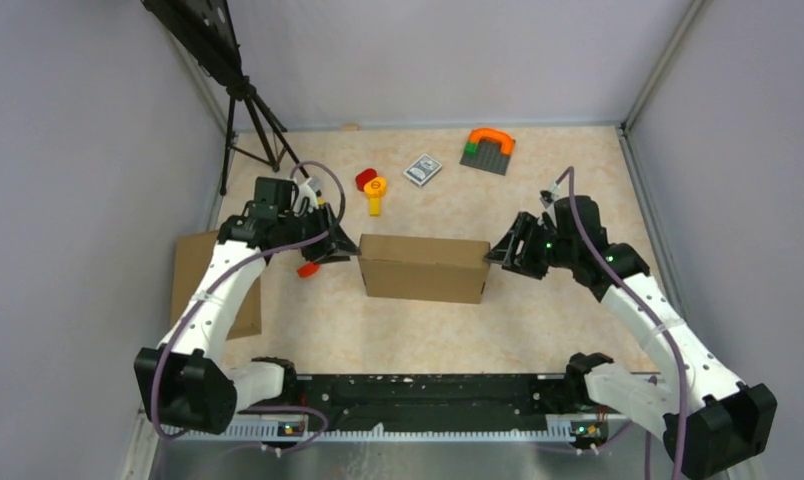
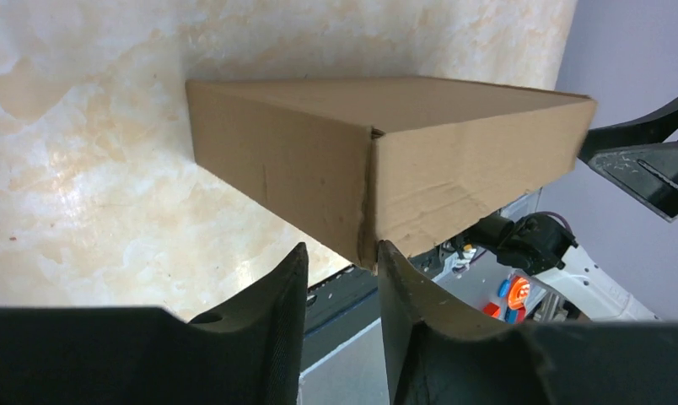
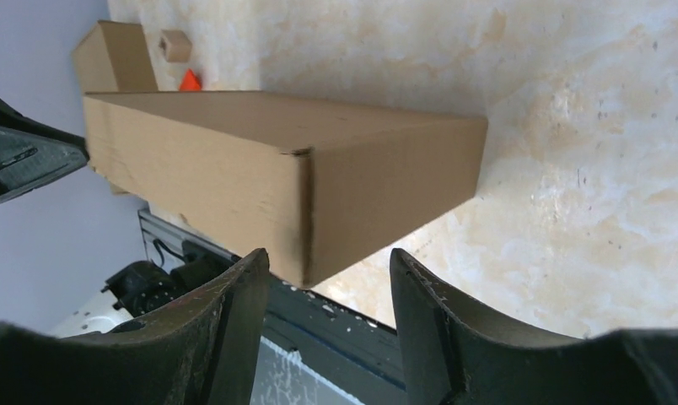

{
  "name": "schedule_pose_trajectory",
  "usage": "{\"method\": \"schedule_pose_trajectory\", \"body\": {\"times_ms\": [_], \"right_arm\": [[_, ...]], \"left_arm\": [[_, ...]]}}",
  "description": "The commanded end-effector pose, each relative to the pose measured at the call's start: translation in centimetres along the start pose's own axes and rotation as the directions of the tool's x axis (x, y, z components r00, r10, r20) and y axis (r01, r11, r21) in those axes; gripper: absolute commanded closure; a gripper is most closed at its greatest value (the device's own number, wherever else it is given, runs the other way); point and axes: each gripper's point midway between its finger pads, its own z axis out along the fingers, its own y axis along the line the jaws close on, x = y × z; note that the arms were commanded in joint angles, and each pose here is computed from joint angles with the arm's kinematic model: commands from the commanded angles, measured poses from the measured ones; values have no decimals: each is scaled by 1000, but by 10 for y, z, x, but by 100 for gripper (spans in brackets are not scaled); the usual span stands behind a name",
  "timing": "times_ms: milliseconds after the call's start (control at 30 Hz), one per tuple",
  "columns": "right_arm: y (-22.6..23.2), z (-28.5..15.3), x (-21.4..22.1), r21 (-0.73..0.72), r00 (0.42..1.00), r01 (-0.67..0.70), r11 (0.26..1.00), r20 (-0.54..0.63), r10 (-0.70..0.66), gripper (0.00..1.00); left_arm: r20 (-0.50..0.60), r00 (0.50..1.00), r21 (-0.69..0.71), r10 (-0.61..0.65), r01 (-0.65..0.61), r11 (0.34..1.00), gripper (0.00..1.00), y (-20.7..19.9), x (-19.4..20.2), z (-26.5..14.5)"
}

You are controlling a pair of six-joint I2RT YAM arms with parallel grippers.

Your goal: Fold the paper box

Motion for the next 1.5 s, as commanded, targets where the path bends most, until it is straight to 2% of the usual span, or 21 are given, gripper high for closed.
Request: {"method": "schedule_pose_trajectory", "body": {"times_ms": [0,233,367,533,767,967,1033,1100,1167,1233,1300,1333,1467], "right_arm": [[-12,10,12,-4,999,-5,1000,-35,5,46],[-12,11,18,-23,998,14,1000,-62,-16,50],[-4,0,35,-68,989,26,997,-143,-36,54],[-4,-25,57,-60,985,59,996,-161,-68,54],[-44,-23,108,20,961,22,1000,-275,-16,54],[-63,-12,115,50,975,-30,998,-219,40,46],[-66,-6,115,60,977,-40,997,-208,52,36],[-74,-1,112,98,982,-44,994,-180,61,24],[-77,5,105,99,989,-38,994,-136,52,20],[-75,13,98,74,995,-39,996,-90,46,20],[-73,22,96,40,997,-40,998,-61,42,22],[-74,27,97,30,998,-39,999,-57,41,26],[-83,44,104,24,997,-41,999,-58,43,34]], "left_arm": [[-57,998,-11,-10,10,1000,64,19,18,15],[-83,996,-9,-18,17,1000,72,23,35,16],[-128,992,-11,2,-4,1000,77,18,53,2],[-219,974,-95,53,-75,993,76,14,88,-19],[-355,935,-193,-14,-59,980,76,40,135,-11],[-375,925,-162,-52,-11,987,72,36,153,13],[-337,940,-138,-46,-1,990,62,30,147,21],[-240,970,-118,-42,14,993,46,28,135,29],[-102,994,-90,-34,25,996,34,29,116,39],[-31,998,-74,-48,46,996,28,37,112,49],[2,998,-38,-60,60,997,30,37,110,57],[13,998,-30,-69,69,997,33,38,109,60],[4,996,-48,-84,84,995,41,53,115,77]]}}
